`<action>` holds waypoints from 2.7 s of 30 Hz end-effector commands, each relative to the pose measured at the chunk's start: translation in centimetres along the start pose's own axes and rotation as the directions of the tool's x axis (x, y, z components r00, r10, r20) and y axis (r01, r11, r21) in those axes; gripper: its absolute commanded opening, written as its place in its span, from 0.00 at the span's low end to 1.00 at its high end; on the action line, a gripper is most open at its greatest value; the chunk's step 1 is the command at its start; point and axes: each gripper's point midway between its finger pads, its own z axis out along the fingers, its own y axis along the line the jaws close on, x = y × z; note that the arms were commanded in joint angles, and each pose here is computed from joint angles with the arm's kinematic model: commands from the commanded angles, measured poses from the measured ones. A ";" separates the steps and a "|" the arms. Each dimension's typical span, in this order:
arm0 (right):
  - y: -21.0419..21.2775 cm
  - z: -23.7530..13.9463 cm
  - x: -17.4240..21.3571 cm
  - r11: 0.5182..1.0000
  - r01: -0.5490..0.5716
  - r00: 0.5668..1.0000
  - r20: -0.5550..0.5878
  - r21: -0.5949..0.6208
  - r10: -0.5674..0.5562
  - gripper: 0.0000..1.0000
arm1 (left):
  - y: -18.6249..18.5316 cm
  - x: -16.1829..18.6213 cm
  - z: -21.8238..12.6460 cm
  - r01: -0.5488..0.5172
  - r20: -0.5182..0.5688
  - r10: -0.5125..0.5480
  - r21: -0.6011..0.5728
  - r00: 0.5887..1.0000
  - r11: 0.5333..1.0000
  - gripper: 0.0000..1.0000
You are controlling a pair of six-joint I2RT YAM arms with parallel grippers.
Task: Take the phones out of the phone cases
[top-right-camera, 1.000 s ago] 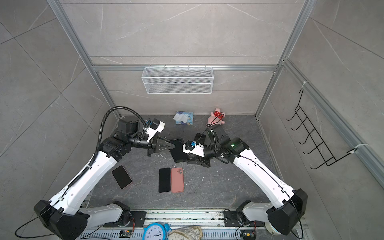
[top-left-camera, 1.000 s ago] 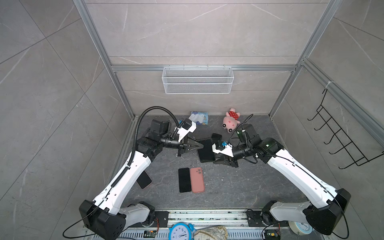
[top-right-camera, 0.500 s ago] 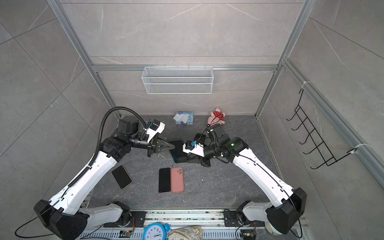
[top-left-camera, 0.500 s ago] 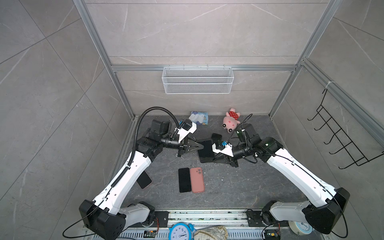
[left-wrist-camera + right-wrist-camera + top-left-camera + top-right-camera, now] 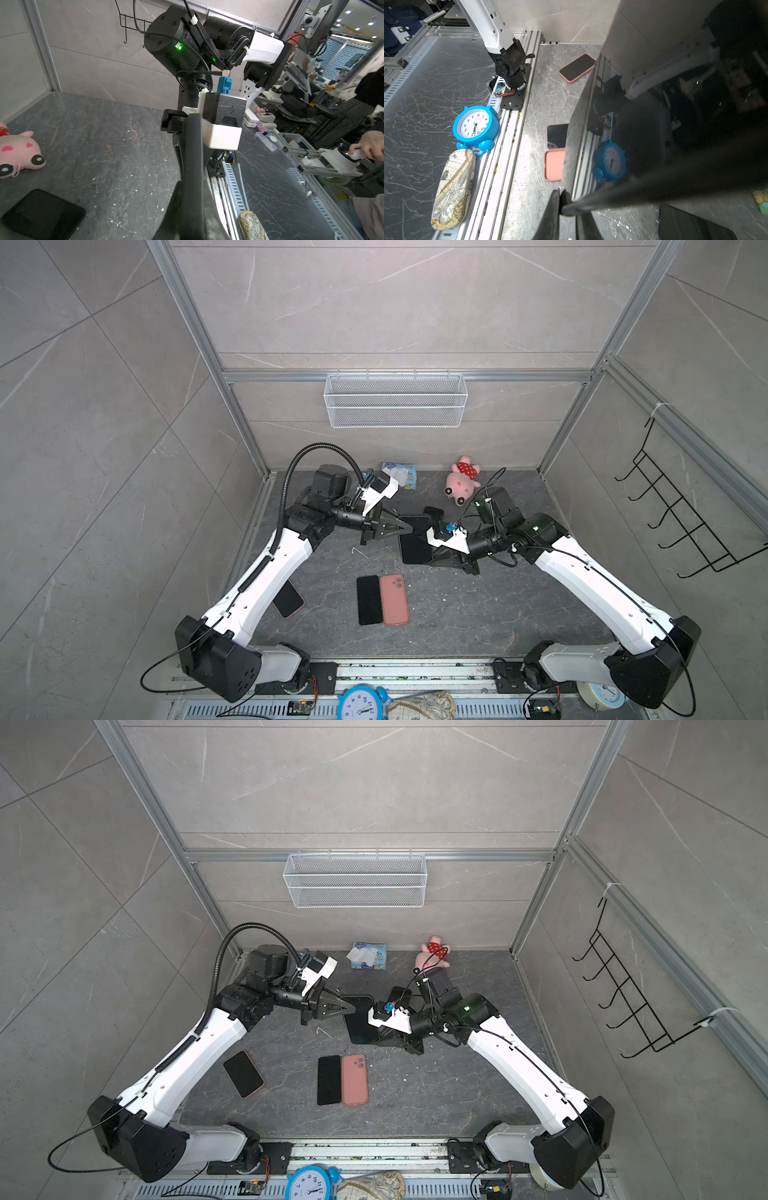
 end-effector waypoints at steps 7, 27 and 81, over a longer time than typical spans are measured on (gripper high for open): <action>1.2 -0.1 -4.8 0.959 0.281 0.956 0.099 -0.032 -0.277 0.00 | 3.8 -4.4 1.5 -0.106 0.075 0.107 -0.014 0.991 0.994 0.00; -3.2 0.8 -8.0 0.940 0.321 0.903 0.262 0.120 -0.342 0.00 | 8.1 -3.1 4.1 0.026 0.102 -0.032 0.060 0.994 0.998 0.00; -5.1 -0.6 -3.2 0.559 -0.787 0.295 0.637 -0.260 0.712 0.50 | 7.9 -4.8 -7.1 0.765 0.735 -0.570 0.111 0.367 0.635 0.00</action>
